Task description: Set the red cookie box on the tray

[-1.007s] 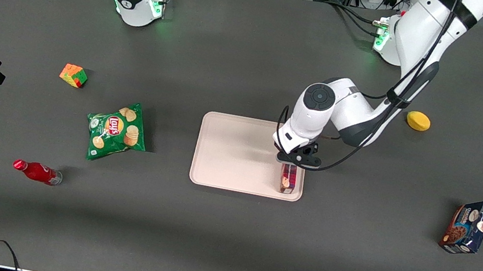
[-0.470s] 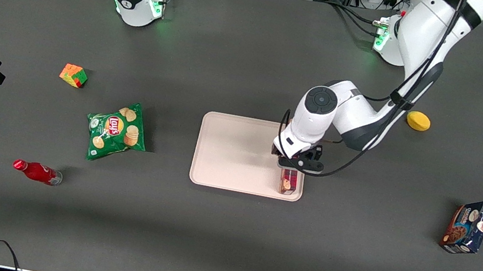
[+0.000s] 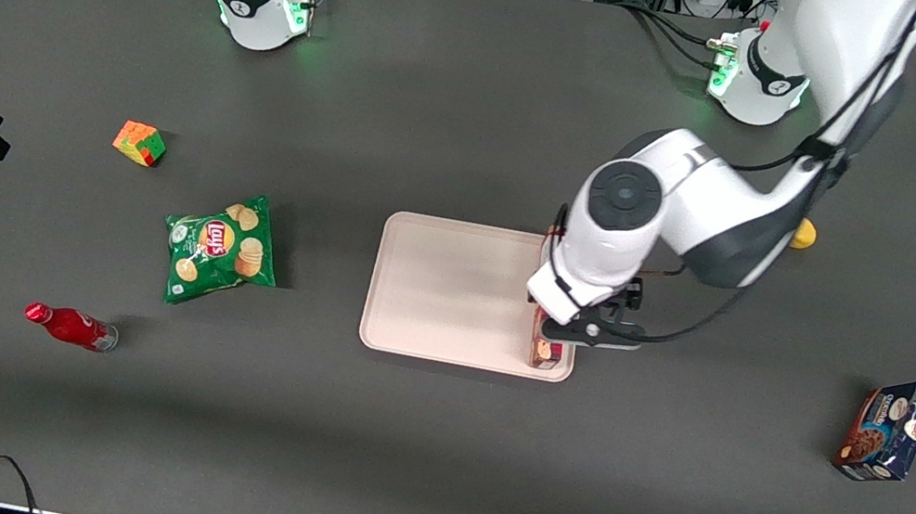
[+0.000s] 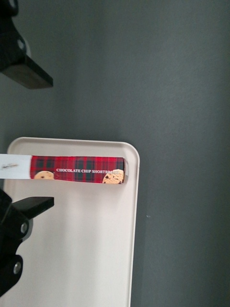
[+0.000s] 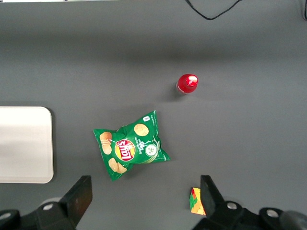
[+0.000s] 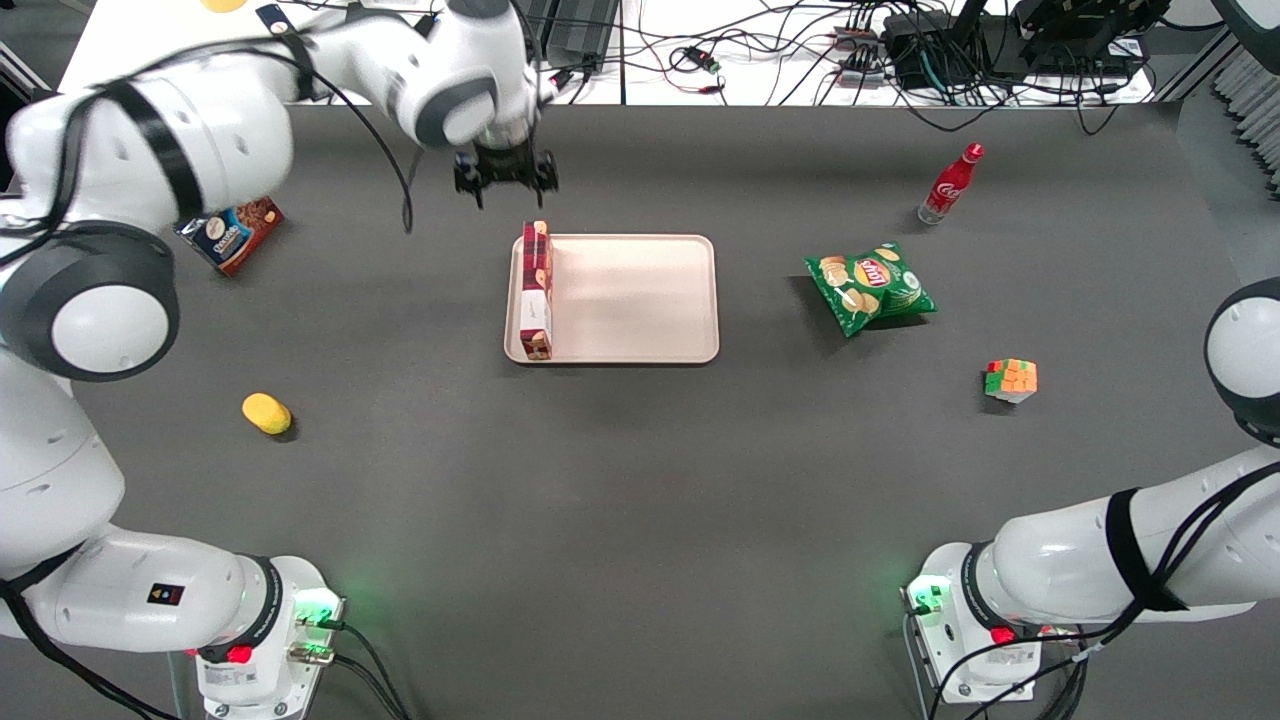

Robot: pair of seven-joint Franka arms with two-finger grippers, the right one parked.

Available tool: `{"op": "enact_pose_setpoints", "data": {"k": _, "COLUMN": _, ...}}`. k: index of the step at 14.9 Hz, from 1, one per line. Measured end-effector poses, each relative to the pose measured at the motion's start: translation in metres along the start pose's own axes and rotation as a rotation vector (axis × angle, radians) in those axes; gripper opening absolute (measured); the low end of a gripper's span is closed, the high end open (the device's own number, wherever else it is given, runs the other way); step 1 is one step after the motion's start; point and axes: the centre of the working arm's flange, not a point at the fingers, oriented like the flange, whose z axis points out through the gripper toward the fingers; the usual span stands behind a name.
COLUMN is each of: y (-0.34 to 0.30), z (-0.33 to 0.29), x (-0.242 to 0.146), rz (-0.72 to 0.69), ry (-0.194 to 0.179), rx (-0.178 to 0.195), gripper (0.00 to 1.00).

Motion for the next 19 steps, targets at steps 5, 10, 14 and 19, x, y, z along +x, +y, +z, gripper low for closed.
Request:
{"op": "enact_pose_setpoints", "data": {"k": 5, "y": -0.091, "z": -0.096, "x": 0.030, "rz": 0.058, "ry": 0.038, "rx": 0.009, "gripper": 1.00}}
{"op": "enact_pose_setpoints", "data": {"k": 10, "y": -0.229, "z": -0.171, "x": 0.032, "rz": 0.076, "ry": -0.026, "rx": -0.044, "gripper": 1.00}}
{"op": "enact_pose_setpoints", "data": {"k": 14, "y": -0.285, "z": -0.242, "x": -0.012, "rz": 0.042, "ry": -0.027, "rx": -0.023, "gripper": 1.00}}
{"op": "enact_pose_setpoints", "data": {"k": 19, "y": -0.333, "z": -0.261, "x": -0.023, "rz": 0.040, "ry": 0.003, "rx": -0.026, "gripper": 1.00}}
